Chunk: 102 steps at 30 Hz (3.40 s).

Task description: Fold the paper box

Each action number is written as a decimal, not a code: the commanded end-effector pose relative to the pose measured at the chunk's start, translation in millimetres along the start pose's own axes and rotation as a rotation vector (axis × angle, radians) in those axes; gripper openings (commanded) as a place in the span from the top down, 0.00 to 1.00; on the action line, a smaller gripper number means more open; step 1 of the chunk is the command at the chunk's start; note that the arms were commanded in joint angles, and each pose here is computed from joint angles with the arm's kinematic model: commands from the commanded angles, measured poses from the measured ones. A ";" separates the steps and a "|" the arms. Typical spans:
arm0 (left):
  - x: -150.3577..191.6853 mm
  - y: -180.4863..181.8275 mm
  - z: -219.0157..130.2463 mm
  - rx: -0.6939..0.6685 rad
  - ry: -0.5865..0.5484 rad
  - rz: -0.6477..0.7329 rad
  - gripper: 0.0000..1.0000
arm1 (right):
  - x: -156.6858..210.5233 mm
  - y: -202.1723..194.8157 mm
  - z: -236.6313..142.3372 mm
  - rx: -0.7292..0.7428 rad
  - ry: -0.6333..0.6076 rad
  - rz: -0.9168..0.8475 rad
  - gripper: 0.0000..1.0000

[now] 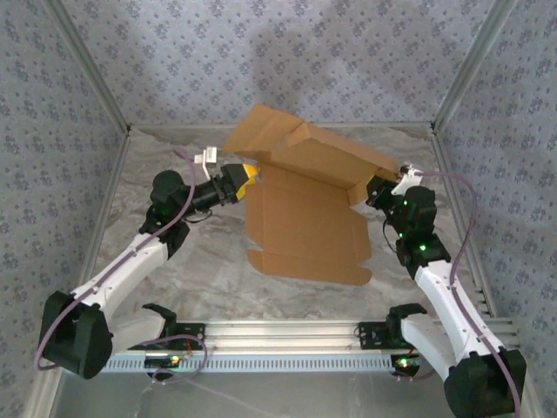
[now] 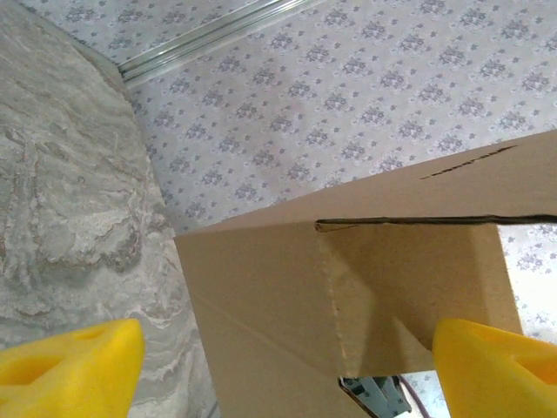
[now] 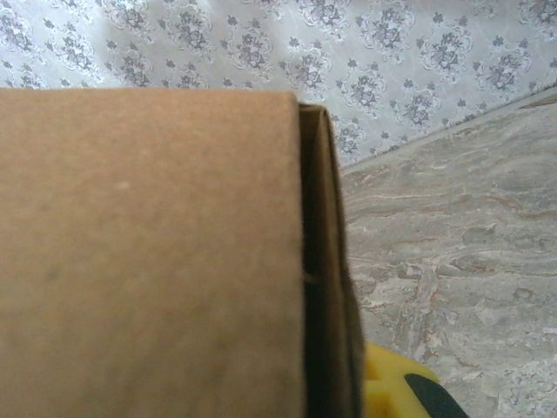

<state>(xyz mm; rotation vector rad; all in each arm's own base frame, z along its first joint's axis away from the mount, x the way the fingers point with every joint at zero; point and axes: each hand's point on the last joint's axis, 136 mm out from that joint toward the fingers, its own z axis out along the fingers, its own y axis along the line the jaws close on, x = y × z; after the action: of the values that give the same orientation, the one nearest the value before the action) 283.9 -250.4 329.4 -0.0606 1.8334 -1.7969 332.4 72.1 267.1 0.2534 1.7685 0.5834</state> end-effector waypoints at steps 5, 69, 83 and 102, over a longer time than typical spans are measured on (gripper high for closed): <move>-9.3 12.3 15.0 -0.028 0.001 0.017 0.25 | -9.5 5.0 8.2 -0.002 -0.051 0.007 1.00; -168.8 77.0 64.0 -0.162 0.040 0.086 0.72 | -54.0 62.9 242.1 -0.408 -0.113 -0.059 1.00; -170.1 95.4 58.6 -0.206 0.038 0.073 0.95 | -39.2 83.7 248.9 -0.480 -0.050 -0.112 1.00; -168.9 80.4 -7.6 -0.518 -0.037 0.278 0.40 | -50.3 64.7 243.5 -0.447 -0.031 -0.133 1.00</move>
<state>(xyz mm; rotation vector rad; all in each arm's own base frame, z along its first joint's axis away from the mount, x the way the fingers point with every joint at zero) 470.3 -192.0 292.2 -0.1058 2.1299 -1.3263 580.2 161.1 265.1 -0.0823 1.6171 0.8013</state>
